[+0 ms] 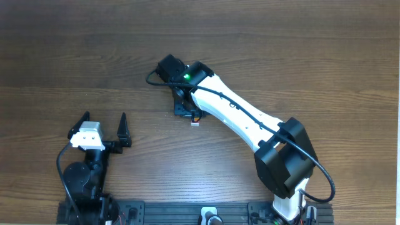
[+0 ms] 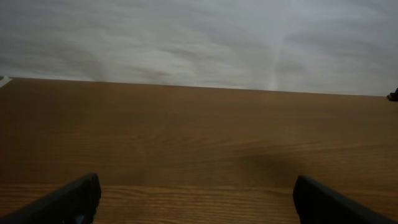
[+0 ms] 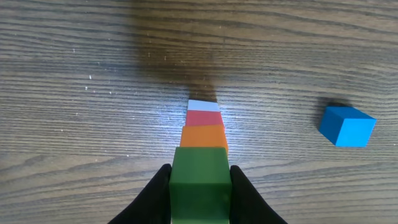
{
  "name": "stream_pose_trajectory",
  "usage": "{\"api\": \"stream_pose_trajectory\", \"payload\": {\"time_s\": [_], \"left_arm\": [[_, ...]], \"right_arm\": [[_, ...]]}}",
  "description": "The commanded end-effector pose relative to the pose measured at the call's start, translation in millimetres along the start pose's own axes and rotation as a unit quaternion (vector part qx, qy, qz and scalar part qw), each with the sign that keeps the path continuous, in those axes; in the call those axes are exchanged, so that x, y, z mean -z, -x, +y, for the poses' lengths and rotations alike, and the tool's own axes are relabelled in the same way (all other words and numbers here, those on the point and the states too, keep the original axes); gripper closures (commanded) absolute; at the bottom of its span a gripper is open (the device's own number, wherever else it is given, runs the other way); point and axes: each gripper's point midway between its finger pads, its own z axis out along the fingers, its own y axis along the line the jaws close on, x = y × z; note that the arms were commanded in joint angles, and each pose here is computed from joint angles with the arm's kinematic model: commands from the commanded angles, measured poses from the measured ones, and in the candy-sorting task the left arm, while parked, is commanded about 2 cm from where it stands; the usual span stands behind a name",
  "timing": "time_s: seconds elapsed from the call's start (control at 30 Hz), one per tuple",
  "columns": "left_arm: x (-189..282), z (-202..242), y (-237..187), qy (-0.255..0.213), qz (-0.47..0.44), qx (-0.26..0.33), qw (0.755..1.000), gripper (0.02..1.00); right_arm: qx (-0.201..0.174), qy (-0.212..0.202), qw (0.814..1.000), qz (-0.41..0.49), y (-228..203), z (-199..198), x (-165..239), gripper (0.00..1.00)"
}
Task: Stack Cubes
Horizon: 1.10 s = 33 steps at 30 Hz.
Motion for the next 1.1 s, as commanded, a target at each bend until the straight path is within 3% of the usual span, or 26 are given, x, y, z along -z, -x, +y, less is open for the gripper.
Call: {"api": "stream_pose_trajectory", "payload": {"time_s": [0.03,0.13,0.4,0.53,0.6,0.67,0.87,1.1], "left_arm": [[-0.2,0.4,-2.3,0.000,0.001,-0.005,1.000,0.018],[-0.2,0.4,-2.3,0.000,0.001,-0.005,1.000,0.018],[-0.2,0.4,-2.4,0.000,0.001,-0.005,1.000,0.018],[-0.2,0.4,-2.3,0.000,0.001,-0.005,1.000,0.018],[-0.2,0.4,-2.4,0.000,0.001,-0.005,1.000,0.020],[-0.2,0.4,-2.3,0.000,0.001,-0.005,1.000,0.018],[-0.2,0.4,-2.3,0.000,0.001,-0.005,1.000,0.018],[-0.2,0.4,-2.4,0.000,0.001,-0.005,1.000,0.018]], "right_arm": [[-0.006,-0.012,1.000,0.013,-3.2,-6.5,-12.1,0.776],[-0.006,-0.011,1.000,0.013,-3.1,-6.2,-12.1,0.741],[-0.006,-0.011,1.000,0.011,-2.4,-5.9,-12.2,0.520],[-0.007,-0.010,1.000,0.010,-1.8,-5.4,-12.0,0.340],[-0.007,-0.006,1.000,0.007,-0.1,-4.0,-11.2,0.165],[-0.008,-0.002,1.000,-0.007,6.1,-3.7,-3.1,0.056],[0.004,0.031,0.998,-0.049,22.5,-7.2,38.4,0.007],[-0.016,0.043,0.993,-0.106,31.0,-59.5,106.8,0.007]]}}
